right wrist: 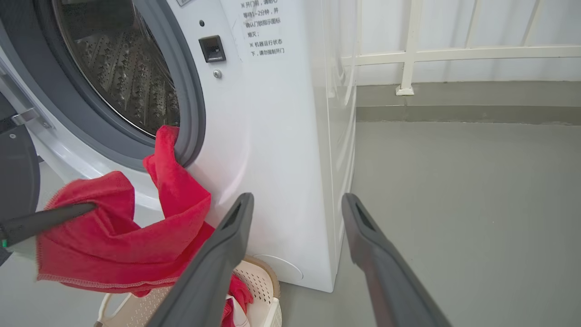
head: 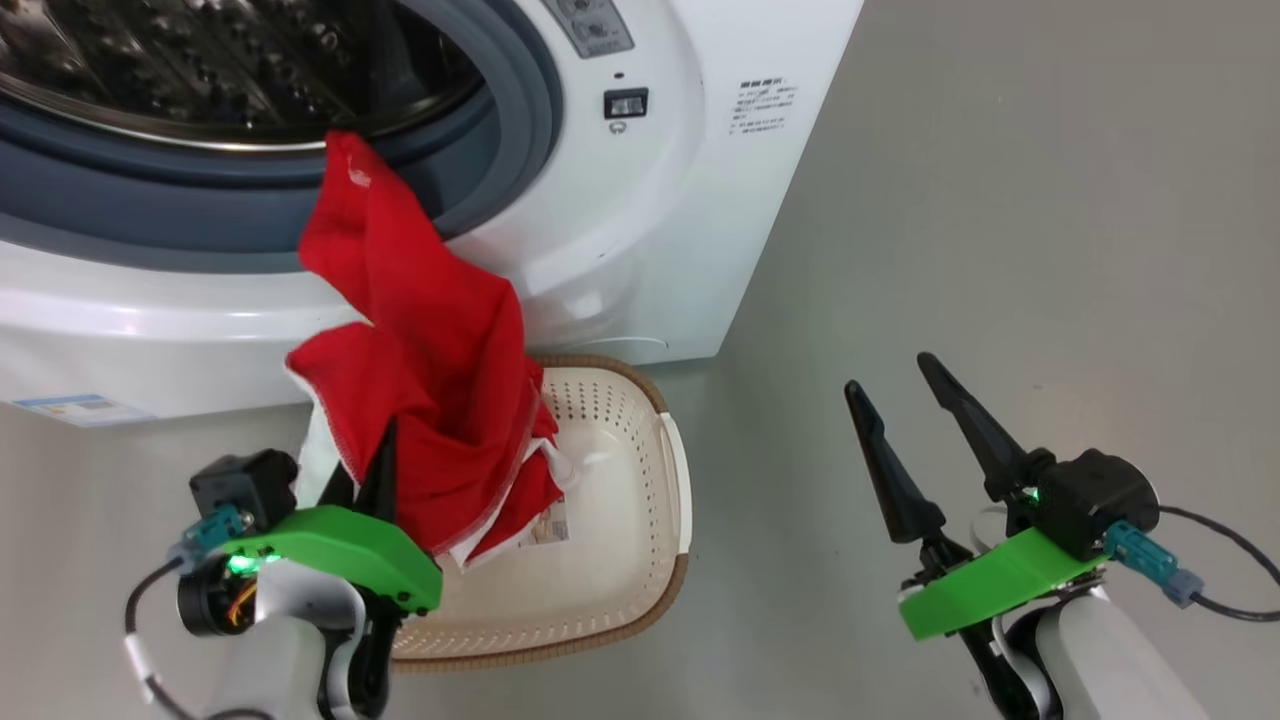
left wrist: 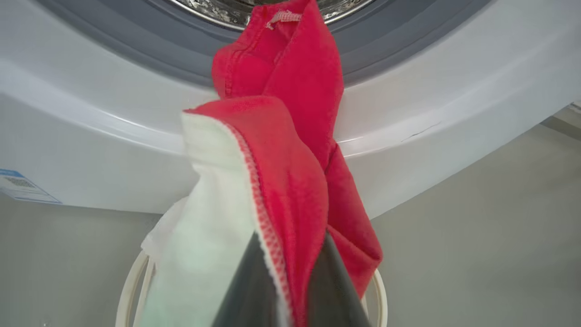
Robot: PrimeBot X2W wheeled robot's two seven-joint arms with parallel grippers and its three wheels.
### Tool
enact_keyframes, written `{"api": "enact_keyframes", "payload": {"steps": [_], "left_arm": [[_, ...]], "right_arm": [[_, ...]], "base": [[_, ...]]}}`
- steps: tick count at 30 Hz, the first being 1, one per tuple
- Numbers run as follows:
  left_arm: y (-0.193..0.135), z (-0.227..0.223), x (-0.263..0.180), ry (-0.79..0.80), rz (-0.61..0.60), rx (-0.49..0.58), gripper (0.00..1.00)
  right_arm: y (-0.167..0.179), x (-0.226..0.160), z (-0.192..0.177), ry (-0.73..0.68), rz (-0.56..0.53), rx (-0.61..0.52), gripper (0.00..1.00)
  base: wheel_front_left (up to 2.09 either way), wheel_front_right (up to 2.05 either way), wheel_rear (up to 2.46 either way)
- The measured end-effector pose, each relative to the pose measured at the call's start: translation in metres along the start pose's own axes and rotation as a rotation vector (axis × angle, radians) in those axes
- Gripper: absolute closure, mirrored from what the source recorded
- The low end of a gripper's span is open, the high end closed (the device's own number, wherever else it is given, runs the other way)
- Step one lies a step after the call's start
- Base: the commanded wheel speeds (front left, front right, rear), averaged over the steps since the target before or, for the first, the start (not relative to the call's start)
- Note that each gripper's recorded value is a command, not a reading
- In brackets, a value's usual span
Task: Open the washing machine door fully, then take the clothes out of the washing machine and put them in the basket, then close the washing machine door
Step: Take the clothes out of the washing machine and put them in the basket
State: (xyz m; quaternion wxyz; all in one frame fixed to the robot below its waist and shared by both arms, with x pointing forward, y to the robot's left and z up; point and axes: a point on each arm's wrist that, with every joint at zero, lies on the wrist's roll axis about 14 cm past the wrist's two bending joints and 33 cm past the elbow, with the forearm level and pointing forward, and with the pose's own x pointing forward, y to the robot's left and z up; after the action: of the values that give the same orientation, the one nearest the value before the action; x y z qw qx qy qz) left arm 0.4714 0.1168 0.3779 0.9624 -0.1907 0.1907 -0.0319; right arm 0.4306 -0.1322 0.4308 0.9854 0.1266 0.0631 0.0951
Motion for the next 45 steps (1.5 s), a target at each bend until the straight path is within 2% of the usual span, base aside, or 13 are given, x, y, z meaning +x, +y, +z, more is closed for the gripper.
{"api": "enact_keyframes", "payload": {"steps": [12, 18, 29, 38, 39, 41, 45], "left_arm": [[0.021, -0.094, 0.026, 0.377, 0.085, -0.035, 1.0], [0.025, -0.127, 0.034, 0.498, 0.101, -0.033, 1.0], [0.03, -0.176, 0.04, 0.688, 0.128, -0.036, 1.0], [0.03, -0.185, 0.049, 0.696, 0.127, -0.027, 1.0], [0.031, -0.183, 0.05, 0.686, 0.126, -0.024, 0.64], [0.031, -0.18, 0.051, 0.666, 0.127, -0.018, 0.0], [0.032, -0.169, 0.053, 0.613, 0.121, -0.011, 0.0]], "right_arm": [[-0.018, 0.016, -0.012, 0.023, -0.037, 0.005, 0.0], [-0.028, 0.019, -0.02, 0.04, -0.06, 0.004, 0.0], [-0.042, 0.028, -0.034, 0.066, -0.095, 0.016, 0.0], [-0.047, 0.031, -0.044, 0.086, -0.107, 0.024, 0.0], [-0.046, 0.031, -0.044, 0.086, -0.106, 0.024, 0.0], [-0.045, 0.032, -0.044, 0.086, -0.104, 0.026, 0.0], [-0.042, 0.032, -0.041, 0.079, -0.096, 0.028, 0.0]], "base": [[0.0, 0.0, 0.0], [0.0, 0.0, 0.0], [0.0, 0.0, 0.0], [0.0, 0.0, 0.0], [0.0, 0.0, 0.0], [0.0, 0.0, 0.0], [0.0, 0.0, 0.0]]}}
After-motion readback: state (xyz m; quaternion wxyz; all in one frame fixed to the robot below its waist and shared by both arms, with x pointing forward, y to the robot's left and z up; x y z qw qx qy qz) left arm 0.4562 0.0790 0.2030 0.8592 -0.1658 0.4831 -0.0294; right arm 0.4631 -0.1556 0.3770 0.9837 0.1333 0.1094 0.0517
